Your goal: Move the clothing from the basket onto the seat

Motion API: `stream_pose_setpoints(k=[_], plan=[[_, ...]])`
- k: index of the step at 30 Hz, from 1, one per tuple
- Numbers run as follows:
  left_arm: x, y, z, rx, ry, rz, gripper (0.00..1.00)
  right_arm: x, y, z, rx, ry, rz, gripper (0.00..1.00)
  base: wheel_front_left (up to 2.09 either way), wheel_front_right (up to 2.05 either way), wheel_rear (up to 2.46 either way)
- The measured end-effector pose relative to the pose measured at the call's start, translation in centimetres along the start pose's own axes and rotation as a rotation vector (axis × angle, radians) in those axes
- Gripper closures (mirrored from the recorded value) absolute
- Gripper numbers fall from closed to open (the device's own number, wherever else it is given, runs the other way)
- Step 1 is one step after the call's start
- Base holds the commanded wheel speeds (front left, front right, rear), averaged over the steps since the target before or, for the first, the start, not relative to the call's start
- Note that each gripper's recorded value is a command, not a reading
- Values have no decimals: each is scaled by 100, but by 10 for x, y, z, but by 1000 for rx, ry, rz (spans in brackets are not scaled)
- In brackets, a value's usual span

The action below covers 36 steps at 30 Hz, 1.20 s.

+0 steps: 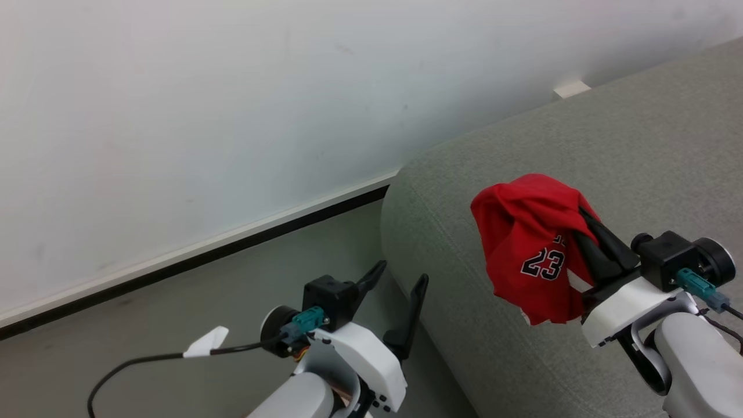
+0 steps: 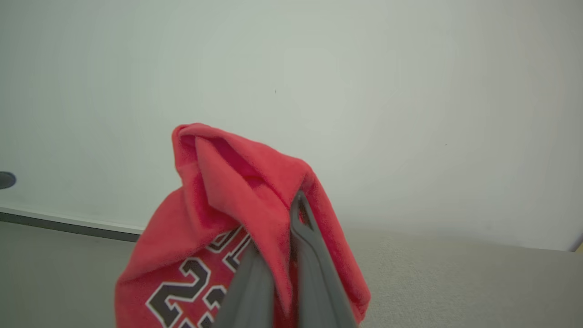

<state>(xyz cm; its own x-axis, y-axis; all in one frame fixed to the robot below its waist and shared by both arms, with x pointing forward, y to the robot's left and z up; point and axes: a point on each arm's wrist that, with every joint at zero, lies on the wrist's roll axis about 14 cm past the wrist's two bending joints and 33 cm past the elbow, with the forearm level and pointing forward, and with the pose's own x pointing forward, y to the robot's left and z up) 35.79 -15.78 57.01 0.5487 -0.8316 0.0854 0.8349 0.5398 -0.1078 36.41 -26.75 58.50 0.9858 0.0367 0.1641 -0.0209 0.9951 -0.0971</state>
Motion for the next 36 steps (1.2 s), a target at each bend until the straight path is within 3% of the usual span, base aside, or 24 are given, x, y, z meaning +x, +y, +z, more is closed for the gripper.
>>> stream_pose_setpoints(k=[4,10,19,28,35,36], plan=[[8,-17,-6,-25,8,-54,0,-13,-26,-3,-11,14,-71,100,0,0,0],[24,-17,-10,-28,21,-107,0,-2,-59,-3,-23,19,-155,100,0,0,0],[59,47,-28,-1,32,-114,0,77,-115,-10,-109,32,-265,100,0,0,0],[73,121,-79,-62,43,-22,0,153,-154,-82,-155,165,-361,100,0,0,0],[52,163,-134,-109,116,77,0,154,-157,-175,-103,344,-440,99,0,0,0],[48,167,-138,-108,124,89,0,153,-151,-186,-91,367,-435,58,0,0,0]])
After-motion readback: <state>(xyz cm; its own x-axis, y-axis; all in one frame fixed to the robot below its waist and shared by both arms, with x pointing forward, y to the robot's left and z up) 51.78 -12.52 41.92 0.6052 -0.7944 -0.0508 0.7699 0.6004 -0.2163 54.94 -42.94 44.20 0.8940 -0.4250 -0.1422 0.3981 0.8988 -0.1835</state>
